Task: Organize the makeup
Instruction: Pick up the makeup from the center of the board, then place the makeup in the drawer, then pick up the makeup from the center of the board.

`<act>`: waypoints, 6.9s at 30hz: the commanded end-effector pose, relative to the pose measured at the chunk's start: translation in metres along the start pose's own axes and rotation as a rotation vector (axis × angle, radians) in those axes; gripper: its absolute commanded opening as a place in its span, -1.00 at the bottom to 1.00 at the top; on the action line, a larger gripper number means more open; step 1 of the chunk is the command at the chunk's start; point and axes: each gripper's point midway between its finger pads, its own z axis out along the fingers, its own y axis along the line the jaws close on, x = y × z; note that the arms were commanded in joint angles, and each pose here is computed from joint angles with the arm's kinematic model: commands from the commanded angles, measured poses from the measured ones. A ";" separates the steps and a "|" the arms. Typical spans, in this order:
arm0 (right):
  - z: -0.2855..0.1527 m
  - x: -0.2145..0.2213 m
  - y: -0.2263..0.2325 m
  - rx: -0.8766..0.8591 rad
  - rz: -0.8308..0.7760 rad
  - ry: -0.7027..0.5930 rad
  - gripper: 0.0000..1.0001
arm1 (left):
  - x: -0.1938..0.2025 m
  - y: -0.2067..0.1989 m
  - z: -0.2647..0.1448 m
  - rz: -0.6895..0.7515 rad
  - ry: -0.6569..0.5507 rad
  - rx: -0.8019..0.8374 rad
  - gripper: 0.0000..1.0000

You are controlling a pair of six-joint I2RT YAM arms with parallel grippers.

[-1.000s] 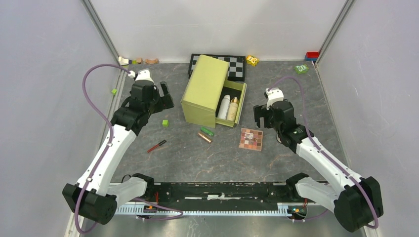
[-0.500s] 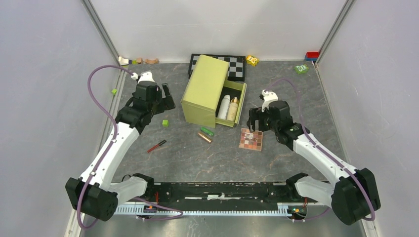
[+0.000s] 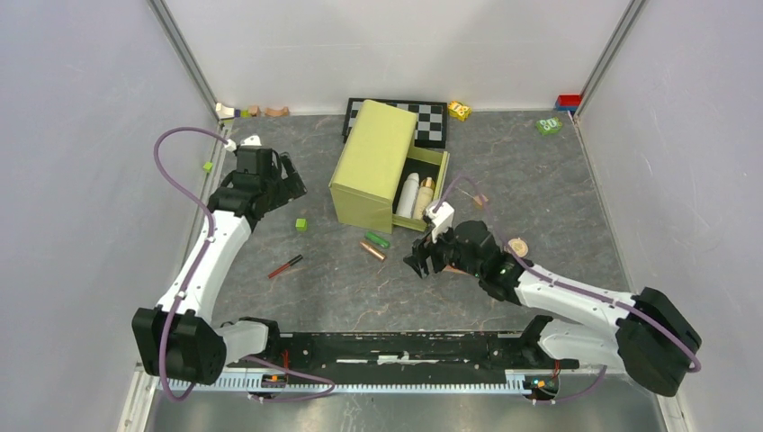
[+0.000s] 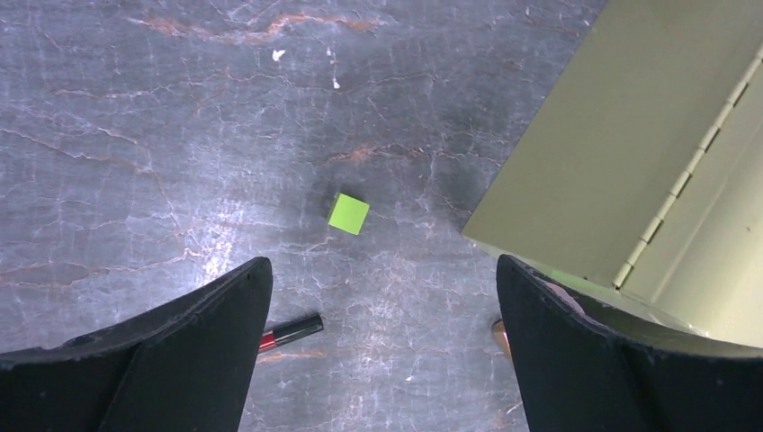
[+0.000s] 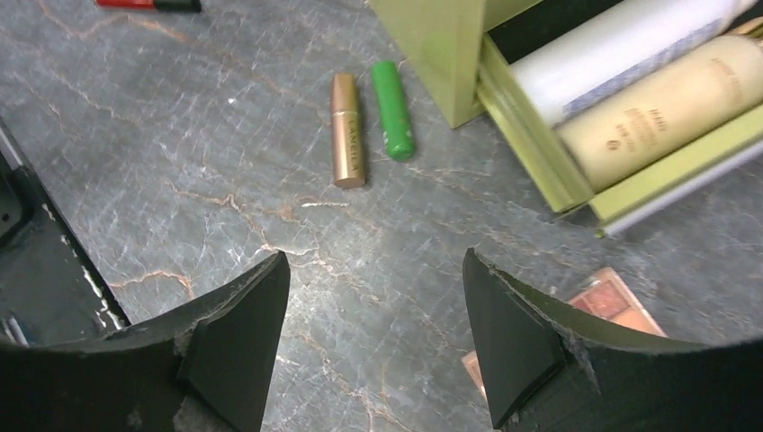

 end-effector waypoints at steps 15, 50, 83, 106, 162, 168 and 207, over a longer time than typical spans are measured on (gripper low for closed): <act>0.056 0.020 0.030 0.045 -0.213 -0.052 0.60 | -0.019 0.013 0.001 0.027 -0.053 -0.031 1.00; 0.121 0.070 0.043 -0.011 -0.181 0.164 0.32 | -0.021 0.020 0.007 0.020 -0.056 -0.026 0.99; 0.059 -0.004 0.060 -0.117 -0.106 0.026 -0.87 | -0.060 -0.011 -0.007 -0.015 -0.118 0.084 0.97; 0.061 -0.086 -0.101 0.384 0.448 -0.115 -1.00 | -0.071 -0.079 0.019 0.158 -0.100 0.257 0.94; 0.083 0.036 -0.014 0.071 -0.123 -0.006 0.43 | -0.054 -0.074 0.028 0.161 -0.045 0.241 0.94; 0.099 0.043 -0.004 0.049 -0.154 0.020 0.38 | -0.053 -0.073 0.029 0.162 -0.041 0.239 0.94; 0.025 0.036 -0.003 0.083 -0.025 -0.082 -0.70 | -0.052 -0.077 0.029 0.161 -0.028 0.260 0.94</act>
